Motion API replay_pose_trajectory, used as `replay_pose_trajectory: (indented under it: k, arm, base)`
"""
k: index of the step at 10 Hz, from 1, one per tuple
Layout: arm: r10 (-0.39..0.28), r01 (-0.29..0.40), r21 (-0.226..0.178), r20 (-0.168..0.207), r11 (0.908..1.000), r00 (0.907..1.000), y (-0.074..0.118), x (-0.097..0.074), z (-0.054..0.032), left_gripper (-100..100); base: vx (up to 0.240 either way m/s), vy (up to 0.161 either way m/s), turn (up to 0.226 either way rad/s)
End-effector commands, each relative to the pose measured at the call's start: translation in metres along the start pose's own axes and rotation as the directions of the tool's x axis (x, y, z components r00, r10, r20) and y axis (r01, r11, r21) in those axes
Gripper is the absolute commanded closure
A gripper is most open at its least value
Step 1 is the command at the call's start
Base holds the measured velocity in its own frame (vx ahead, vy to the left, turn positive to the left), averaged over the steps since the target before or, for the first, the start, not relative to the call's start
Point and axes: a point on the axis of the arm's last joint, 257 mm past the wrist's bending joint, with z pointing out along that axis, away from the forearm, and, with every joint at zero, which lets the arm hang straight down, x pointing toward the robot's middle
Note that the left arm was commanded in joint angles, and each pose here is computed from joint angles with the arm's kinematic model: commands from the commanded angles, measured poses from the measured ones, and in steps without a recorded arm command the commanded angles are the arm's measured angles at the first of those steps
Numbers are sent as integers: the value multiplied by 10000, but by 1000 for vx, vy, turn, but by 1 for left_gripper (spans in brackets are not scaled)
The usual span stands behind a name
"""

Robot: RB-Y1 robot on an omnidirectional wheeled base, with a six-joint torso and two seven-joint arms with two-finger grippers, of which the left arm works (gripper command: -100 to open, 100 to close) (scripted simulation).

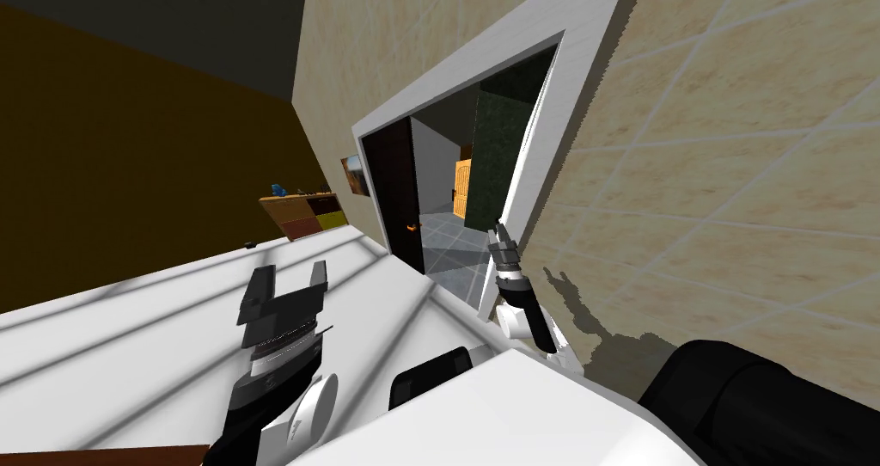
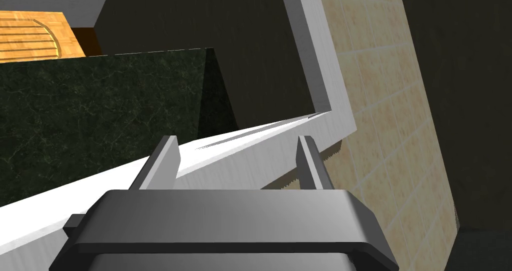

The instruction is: Push the door open

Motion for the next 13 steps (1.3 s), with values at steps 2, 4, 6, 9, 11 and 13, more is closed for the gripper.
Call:
replay_pose_trajectory:
  k: [2, 4, 6, 9, 11, 13]
  arm:
    - [-177, 169, -326, -251, 9993, 9995, 209, 102, -40, -100]
    - [-324, 297, -595, -446, 9978, 9985, 375, 181, -80, -100]
    - [-489, 429, -898, -656, 9950, 9966, 556, 271, -130, -100]
    - [-668, 558, -1227, -876, 9909, 9939, 748, 372, -190, -100]
    - [-861, 680, -1581, -1106, 9851, 9901, 947, 484, -262, -100]
    - [-994, 754, -1825, -1263, 9803, 9870, 1080, 563, -315, -100]
  base:
    - [140, 41, -18]
    - [113, 54, -24]
    - [150, 42, -27]
    - [117, 45, -19]
    - [135, 67, -31]
    - [100, 46, -20]
